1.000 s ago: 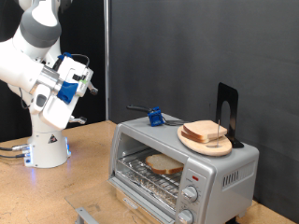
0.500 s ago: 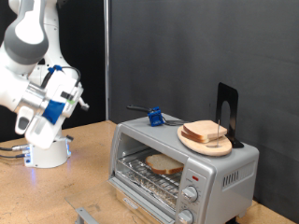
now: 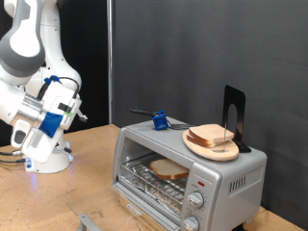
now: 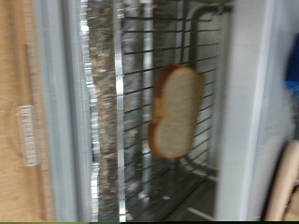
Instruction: Make a piece of toast with the oven
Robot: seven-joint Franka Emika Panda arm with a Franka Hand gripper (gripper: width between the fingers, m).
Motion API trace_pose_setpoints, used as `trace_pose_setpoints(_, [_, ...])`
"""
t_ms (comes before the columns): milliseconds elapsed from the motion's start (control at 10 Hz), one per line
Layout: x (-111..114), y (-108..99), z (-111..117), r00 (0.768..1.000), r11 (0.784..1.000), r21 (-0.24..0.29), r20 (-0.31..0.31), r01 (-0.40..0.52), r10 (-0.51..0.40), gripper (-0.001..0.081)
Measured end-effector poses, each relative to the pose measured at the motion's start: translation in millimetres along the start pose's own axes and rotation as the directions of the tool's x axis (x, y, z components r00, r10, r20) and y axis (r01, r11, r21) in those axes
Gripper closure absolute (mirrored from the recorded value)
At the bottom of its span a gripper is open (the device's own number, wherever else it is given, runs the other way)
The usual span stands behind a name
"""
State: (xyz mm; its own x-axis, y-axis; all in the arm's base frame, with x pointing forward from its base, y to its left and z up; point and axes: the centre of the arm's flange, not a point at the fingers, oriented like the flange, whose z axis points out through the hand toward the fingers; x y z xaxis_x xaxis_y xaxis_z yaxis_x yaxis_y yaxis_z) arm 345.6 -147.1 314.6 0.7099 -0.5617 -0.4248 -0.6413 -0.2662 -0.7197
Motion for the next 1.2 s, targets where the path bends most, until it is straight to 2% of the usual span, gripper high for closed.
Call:
trace_pose_setpoints(300, [27.9, 31.6, 4.3, 0.993, 0.997, -0.030, -0.098, -0.069, 0.066, -0.0003])
trace_pose_setpoints(600, [61.9, 61.7, 5.6, 0.986, 0.995, -0.040, -0.141, -0.093, 0.086, -0.0003])
trace_pose_setpoints(900, [87.1, 84.4, 20.5, 0.987, 0.991, -0.049, -0.115, -0.122, 0.116, -0.0003])
trace_pose_setpoints(1200, [104.0, 97.4, 43.9, 0.987, 0.989, -0.049, -0.085, -0.142, 0.137, -0.0003])
